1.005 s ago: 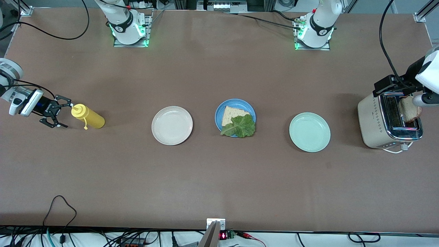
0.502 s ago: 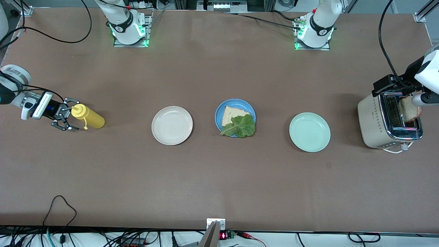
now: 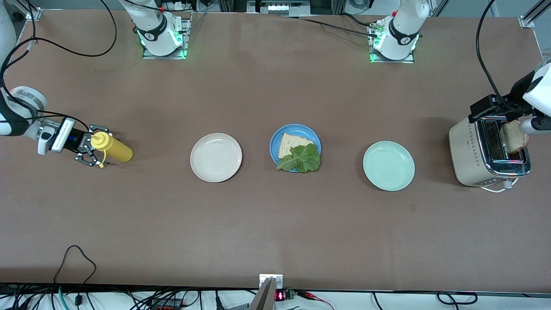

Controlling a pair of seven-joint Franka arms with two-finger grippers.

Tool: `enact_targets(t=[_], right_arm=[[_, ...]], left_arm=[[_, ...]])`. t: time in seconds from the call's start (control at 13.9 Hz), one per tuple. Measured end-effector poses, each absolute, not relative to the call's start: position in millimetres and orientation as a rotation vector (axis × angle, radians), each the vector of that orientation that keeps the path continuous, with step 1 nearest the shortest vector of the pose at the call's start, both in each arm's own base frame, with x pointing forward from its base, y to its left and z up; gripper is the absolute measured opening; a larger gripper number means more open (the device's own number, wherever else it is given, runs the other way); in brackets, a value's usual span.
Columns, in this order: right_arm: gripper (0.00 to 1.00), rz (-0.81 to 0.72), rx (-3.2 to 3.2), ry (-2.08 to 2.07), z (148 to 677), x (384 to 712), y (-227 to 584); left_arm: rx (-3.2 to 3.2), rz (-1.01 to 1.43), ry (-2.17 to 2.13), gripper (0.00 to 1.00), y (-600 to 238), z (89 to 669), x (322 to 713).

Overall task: Make sandwich in blue plate with both arms
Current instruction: 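Lift the mustard bottle with the right gripper and carry it over the blue plate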

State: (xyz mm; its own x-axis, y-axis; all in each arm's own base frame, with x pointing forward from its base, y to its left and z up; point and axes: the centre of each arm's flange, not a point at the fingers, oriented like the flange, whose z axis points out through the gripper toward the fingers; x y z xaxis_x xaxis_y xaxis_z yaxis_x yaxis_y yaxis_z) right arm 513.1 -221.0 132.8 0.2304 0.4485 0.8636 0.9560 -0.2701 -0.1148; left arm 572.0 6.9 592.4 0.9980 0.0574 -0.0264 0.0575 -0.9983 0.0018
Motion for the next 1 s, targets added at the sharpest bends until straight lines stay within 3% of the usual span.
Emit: enact_targets(t=[0.43, 0.65, 1.0], right_arm=[[1.00, -0.968, -1.800, -1.315, 136, 525, -198], [0.67, -0.971, -1.800, -1.330, 138, 531, -192], [0.64, -0.954, -1.821, -1.385, 147, 547, -176]], left_arm=[[3.138, -0.043, 0.090, 1.00, 6, 594, 571], [3.139, -0.050, 0.091, 1.00, 7, 593, 569], [3.140, -0.058, 0.091, 1.00, 6, 591, 564]])
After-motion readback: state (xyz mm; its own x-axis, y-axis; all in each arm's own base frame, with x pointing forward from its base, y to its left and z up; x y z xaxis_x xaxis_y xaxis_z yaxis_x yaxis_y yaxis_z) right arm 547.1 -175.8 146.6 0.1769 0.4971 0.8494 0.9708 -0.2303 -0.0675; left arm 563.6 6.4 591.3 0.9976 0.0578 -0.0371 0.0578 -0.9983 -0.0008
